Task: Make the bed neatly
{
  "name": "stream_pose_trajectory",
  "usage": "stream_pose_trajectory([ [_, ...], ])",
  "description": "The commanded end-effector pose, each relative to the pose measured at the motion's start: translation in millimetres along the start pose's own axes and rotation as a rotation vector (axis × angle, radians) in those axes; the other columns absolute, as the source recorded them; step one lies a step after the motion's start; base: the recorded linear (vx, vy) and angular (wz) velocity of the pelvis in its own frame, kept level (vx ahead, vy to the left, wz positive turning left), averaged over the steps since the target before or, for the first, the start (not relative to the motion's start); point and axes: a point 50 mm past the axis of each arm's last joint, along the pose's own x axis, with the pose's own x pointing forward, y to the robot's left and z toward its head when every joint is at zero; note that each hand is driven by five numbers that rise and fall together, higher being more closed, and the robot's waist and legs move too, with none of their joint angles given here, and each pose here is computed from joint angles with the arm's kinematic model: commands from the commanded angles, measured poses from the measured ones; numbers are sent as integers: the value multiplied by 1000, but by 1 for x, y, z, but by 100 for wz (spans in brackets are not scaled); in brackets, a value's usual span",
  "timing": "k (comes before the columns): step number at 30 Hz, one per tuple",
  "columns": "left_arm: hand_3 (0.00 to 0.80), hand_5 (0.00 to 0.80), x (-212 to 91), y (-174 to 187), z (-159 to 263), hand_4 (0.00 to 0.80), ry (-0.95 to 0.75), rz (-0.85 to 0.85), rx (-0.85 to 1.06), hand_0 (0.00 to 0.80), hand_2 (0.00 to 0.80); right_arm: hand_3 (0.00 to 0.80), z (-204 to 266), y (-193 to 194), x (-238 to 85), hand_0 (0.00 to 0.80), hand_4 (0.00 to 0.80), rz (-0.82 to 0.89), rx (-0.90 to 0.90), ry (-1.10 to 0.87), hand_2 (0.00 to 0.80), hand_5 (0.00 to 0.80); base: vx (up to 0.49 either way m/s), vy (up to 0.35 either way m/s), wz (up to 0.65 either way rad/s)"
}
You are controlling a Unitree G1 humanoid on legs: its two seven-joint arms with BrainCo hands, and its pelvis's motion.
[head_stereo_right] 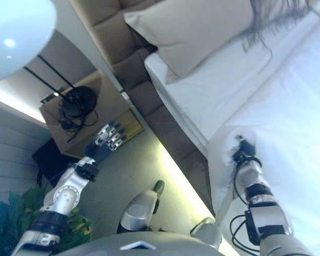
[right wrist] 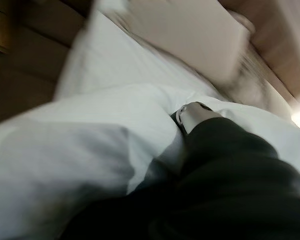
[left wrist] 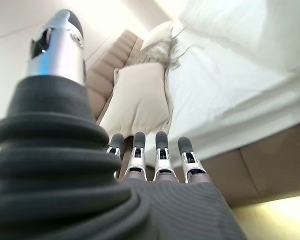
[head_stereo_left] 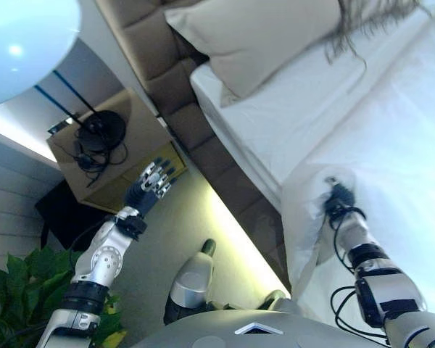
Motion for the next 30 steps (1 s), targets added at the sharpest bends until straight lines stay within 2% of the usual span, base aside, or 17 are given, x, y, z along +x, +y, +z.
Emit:
stream_pose_trajectory([
  [1,0,0,-11,-3,-6,0,25,-56,48,0,0,800,12,72,6,800,800,244,-161,-49,800,800,171,91,37],
  [4,0,0,-14,-3,-10,0,36,-70,41,0,0,800,-12,99,4,800,800,342,-308,32,800,800,130,76,27],
  [9,0,0,-19,1,-13,0,62,-86,58,0,0,800,-40,139,-5,800,800,496,-445,101,800,800,107,28,17],
  [12,0,0,-22,7,-16,0,88,-79,72,0,0,800,-50,154,-10,800,800,517,-416,114,800,800,66,7,8],
  [15,0,0,-25,10,-19,0,100,-70,71,0,0,800,-55,151,-10,800,800,484,-389,134,800,800,22,-6,14],
  [17,0,0,-30,12,-22,0,98,-64,68,0,0,201,-60,143,-10,201,201,449,-381,146,201,201,0,0,0],
  [18,0,0,-31,13,-23,0,97,-62,63,0,0,0,-62,138,-10,0,0,436,-375,155,0,0,0,0,0],
  [26,0,0,-38,16,-30,0,101,-42,47,0,0,0,-83,94,-14,0,0,345,-322,244,0,0,-3,-3,-4],
  [30,0,0,-40,17,-35,0,102,-29,44,0,0,0,-101,66,-21,0,0,269,-153,294,0,0,-7,-13,-13],
])
